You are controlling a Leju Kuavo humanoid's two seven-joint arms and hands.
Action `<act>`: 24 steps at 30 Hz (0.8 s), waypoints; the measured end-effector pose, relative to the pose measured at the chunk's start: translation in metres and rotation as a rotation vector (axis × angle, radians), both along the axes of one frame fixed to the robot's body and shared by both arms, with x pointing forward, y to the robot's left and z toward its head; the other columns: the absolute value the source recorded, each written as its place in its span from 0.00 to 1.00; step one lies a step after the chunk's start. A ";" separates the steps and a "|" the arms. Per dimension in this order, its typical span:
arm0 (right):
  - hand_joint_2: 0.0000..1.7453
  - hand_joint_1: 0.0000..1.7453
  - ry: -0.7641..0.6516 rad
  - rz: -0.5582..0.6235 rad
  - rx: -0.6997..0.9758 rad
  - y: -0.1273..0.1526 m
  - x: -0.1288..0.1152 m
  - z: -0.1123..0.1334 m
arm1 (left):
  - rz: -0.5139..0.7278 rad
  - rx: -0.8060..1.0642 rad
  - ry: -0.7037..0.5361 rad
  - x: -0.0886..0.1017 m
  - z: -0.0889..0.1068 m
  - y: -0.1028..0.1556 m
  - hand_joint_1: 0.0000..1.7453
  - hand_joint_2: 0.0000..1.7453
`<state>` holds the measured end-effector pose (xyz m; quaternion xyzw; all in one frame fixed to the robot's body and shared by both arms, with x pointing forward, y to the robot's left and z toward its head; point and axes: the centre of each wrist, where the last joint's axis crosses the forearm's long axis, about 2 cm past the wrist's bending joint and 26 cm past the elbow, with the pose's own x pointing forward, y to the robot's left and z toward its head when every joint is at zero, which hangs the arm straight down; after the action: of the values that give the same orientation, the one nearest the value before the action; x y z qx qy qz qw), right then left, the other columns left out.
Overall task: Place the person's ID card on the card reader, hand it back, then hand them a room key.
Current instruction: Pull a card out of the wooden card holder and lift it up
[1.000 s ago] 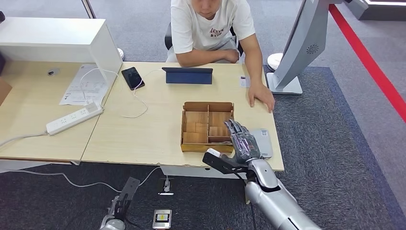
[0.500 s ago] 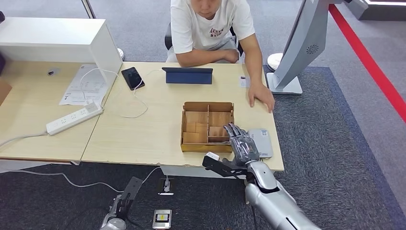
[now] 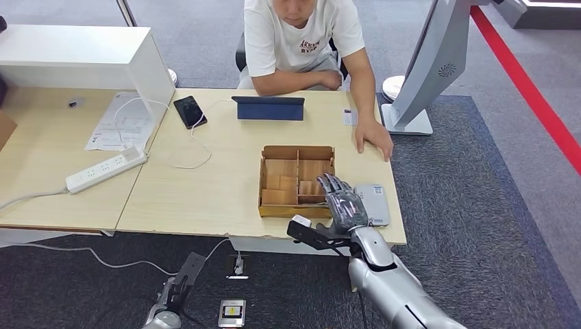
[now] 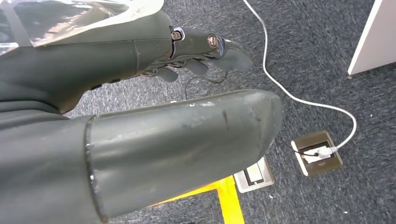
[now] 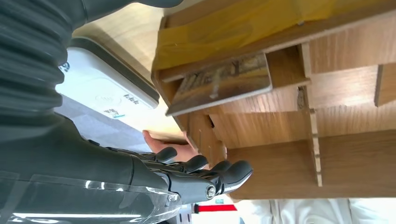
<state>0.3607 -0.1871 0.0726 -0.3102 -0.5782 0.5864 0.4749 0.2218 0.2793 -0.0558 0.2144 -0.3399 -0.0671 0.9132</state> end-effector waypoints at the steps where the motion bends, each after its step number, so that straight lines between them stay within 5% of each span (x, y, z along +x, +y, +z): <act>1: 1.00 0.00 -0.002 0.001 0.000 0.001 0.001 0.001 | 0.000 0.000 0.000 0.000 0.000 0.000 0.00 0.00; 18: 1.00 0.03 -0.003 0.000 -0.002 0.004 0.003 0.002 | -0.010 0.005 -0.003 0.001 0.001 0.000 0.00 0.00; 22: 1.00 0.96 0.002 -0.003 -0.003 0.002 0.003 0.001 | -0.013 0.006 -0.004 0.002 0.001 -0.001 0.00 0.00; 24: 1.00 1.00 0.007 -0.005 0.001 0.002 0.003 0.000 | -0.012 0.006 -0.004 0.002 0.001 -0.001 0.00 0.00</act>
<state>0.3634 -0.1849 0.0730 -0.3092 -0.5759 0.5862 0.4785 0.2237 0.2787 -0.0548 0.2153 -0.3427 -0.0734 0.9115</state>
